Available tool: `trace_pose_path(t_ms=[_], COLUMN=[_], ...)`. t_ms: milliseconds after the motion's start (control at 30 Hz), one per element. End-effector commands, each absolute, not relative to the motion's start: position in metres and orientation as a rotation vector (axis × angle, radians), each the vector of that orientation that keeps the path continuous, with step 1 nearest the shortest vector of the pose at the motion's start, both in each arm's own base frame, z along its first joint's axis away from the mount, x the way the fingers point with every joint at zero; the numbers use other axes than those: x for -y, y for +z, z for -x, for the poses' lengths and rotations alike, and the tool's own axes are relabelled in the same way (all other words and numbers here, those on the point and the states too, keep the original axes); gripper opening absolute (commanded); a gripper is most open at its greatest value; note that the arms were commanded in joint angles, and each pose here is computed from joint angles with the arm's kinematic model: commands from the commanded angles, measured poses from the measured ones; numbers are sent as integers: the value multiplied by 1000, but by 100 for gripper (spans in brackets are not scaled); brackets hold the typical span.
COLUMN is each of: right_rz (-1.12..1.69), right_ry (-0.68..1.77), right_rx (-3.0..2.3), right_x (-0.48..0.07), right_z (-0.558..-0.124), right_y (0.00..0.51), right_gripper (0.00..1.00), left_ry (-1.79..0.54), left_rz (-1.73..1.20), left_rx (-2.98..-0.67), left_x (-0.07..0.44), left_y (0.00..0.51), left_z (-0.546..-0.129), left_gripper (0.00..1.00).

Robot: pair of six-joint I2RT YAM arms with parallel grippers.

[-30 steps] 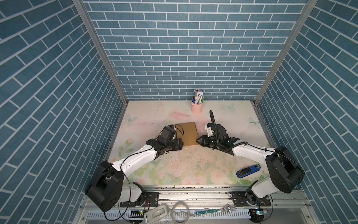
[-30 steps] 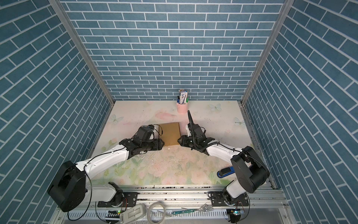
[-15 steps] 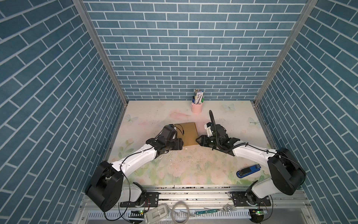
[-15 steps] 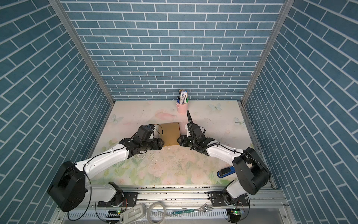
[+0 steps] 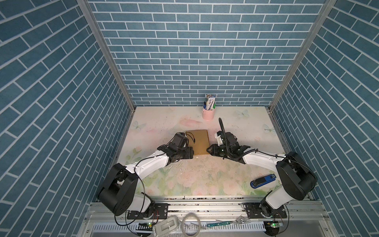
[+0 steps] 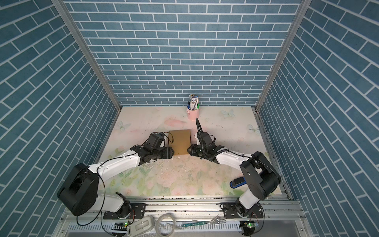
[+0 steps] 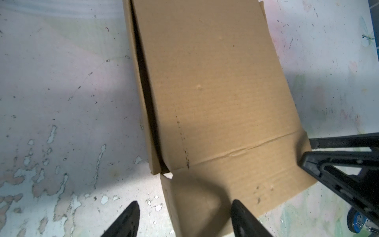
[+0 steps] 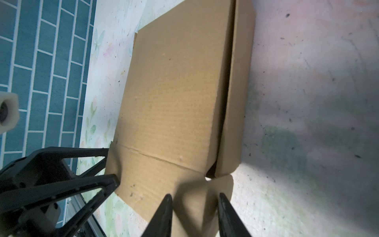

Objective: Fold the paper box

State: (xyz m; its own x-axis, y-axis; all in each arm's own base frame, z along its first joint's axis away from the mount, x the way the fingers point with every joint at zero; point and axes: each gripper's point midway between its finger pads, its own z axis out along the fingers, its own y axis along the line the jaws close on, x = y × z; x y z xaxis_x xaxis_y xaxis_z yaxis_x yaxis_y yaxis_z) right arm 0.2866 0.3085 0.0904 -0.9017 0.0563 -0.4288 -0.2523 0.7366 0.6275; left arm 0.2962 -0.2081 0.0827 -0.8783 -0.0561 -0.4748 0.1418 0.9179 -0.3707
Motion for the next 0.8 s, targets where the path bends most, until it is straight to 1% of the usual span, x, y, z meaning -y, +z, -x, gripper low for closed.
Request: trace_pose_path(t_ms=[0,200,267,333,567,767], right_rz=[134,123,112,102,80,63], right_ry=[1084,1083,1093,1113,1165,1124], right_rx=[-2472,-2488,-2497,-2496,-2486,-2491], right_x=[-323,-322,-323,-325,-330,-324], right_z=[-292,-291,-289,-289,-288,-288], right_y=[109,106,103,103,109,106], right_gripper=[36,35,31,30,30,31], left_ry=[-556,-564,-569,-572,-577,-544], left_rz=[-68,-69,-71,-74,-74,-43], left_rx=[-2584,-2586,-2586,-2588,-2585,-2559], left_x=[209,211,212,213,214,204], left_y=[82,81,80,80,82,95], left_z=[-300,-302,-302,-302,-303,-312], left_gripper=[72,72,72,72,72,75])
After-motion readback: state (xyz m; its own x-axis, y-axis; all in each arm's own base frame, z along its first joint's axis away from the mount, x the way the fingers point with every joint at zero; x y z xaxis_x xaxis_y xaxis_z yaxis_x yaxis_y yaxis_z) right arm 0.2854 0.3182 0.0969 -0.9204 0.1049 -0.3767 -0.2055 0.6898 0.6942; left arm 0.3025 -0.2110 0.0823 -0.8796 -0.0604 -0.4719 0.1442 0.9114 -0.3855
